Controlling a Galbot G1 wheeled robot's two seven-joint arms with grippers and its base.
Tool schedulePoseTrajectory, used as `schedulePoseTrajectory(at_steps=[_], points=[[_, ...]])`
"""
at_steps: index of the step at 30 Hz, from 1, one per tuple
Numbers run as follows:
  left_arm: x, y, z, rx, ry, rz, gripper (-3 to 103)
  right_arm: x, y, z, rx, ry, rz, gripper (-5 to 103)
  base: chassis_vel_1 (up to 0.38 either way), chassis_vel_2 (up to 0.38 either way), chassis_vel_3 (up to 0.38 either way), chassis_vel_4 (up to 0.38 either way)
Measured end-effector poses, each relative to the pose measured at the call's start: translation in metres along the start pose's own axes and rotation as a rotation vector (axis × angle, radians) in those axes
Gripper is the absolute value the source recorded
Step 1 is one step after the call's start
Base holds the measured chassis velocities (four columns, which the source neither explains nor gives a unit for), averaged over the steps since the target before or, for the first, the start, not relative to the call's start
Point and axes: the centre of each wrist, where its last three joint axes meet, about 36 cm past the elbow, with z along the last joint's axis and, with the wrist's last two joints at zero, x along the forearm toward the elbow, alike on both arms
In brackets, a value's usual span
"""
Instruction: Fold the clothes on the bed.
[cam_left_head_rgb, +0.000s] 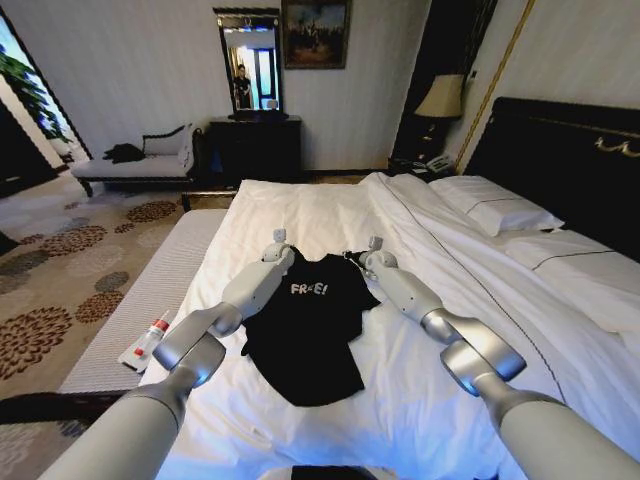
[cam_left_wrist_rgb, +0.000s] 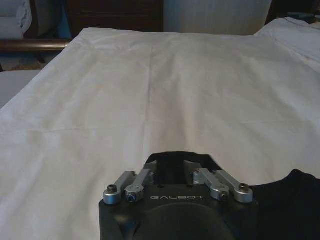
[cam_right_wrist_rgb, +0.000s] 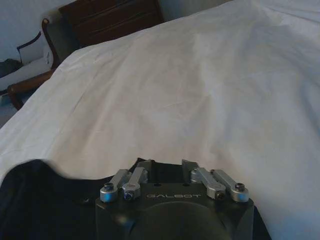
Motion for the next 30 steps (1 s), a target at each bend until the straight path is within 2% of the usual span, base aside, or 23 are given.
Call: schedulePoseTrajectory(at_steps=[1, 2, 3, 4, 5, 8, 9, 10, 11, 12, 15, 16, 18, 20, 21, 25, 26, 29, 30], points=[[0.0, 0.001, 0.0, -0.003, 0.006, -0.001, 40, 0.001, 0.001, -0.001, 0.001, -0.001, -0.003, 42, 0.0, 0.0, 0.0, 0.0], [0.0, 0.002, 0.0, -0.004, 0.011, -0.003, 40, 0.003, 0.001, -0.003, 0.001, -0.002, -0.005, 47, 0.0, 0.0, 0.0, 0.0], [0.0, 0.003, -0.001, -0.003, 0.013, -0.004, 45, 0.003, 0.001, -0.004, 0.0, -0.003, -0.006, 47, 0.0, 0.0, 0.0, 0.0], [0.0, 0.004, -0.002, -0.001, 0.015, -0.008, 51, 0.006, 0.002, -0.007, -0.003, -0.006, -0.005, 52, 0.0, 0.0, 0.0, 0.0], [0.0, 0.004, -0.002, -0.001, 0.015, -0.008, 51, 0.006, 0.002, -0.007, -0.003, -0.006, -0.005, 52, 0.0, 0.0, 0.0, 0.0], [0.006, 0.009, -0.007, 0.003, 0.008, -0.006, 67, 0.015, -0.001, -0.016, -0.003, -0.025, 0.004, 69, 0.0, 0.0, 0.0, 0.0], [0.01, 0.011, -0.007, 0.003, 0.005, -0.002, 67, 0.019, -0.006, -0.017, 0.004, -0.029, 0.012, 74, 0.0, 0.0, 0.0, 0.0], [0.01, 0.011, -0.007, 0.003, 0.005, -0.002, 67, 0.019, -0.006, -0.017, 0.004, -0.029, 0.012, 74, 0.0, 0.0, 0.0, 0.0], [0.015, 0.014, -0.006, 0.004, 0.0, 0.001, 72, 0.023, -0.011, -0.017, 0.013, -0.033, 0.021, 74, 0.0, 0.0, 0.0, 0.0], [0.02, 0.016, -0.005, 0.007, -0.007, 0.009, 78, 0.027, -0.017, -0.018, 0.018, -0.039, 0.03, 80, 0.0, 0.0, 0.0, 0.0], [0.05, 0.04, 0.003, 0.015, -0.03, 0.024, 93, 0.061, -0.045, -0.028, -0.037, -0.041, 0.036, 95, 0.0, 0.0, 0.0, 0.0], [0.05, 0.04, 0.003, 0.015, -0.03, 0.024, 93, 0.061, -0.045, -0.028, -0.037, -0.041, 0.036, 95, 0.0, 0.0, 0.0, 0.0], [0.075, 0.065, 0.018, -0.003, -0.041, 0.023, 97, 0.09, -0.056, -0.021, -0.06, -0.044, 0.015, 100, 0.0, 0.0, 0.0, 0.0], [0.1, 0.082, 0.034, -0.023, -0.053, 0.045, 100, 0.114, -0.06, -0.004, -0.079, -0.034, -0.012, 100, 0.0, 0.0, 0.0, 0.0], [0.1, 0.082, 0.034, -0.023, -0.053, 0.045, 100, 0.114, -0.06, -0.004, -0.079, -0.034, -0.012, 100, 0.0, 0.0, 0.0, 0.0], [0.129, 0.116, 0.066, -0.008, -0.083, 0.054, 100, 0.152, -0.063, 0.014, -0.098, -0.033, -0.045, 100, 0.0, 0.0, 0.0, 0.0], [0.129, 0.116, 0.066, -0.008, -0.083, 0.054, 100, 0.152, -0.063, 0.014, -0.098, -0.033, -0.045, 100, 0.0, 0.0, 0.0, 0.0], [0.151, 0.143, 0.088, -0.003, -0.105, 0.039, 100, 0.179, -0.062, 0.017, -0.097, -0.048, -0.067, 100, 0.0, 0.0, 0.0, 0.0], [0.151, 0.143, 0.088, -0.003, -0.105, 0.039, 100, 0.179, -0.062, 0.017, -0.097, -0.048, -0.067, 100, 0.0, 0.0, 0.0, 0.0]])
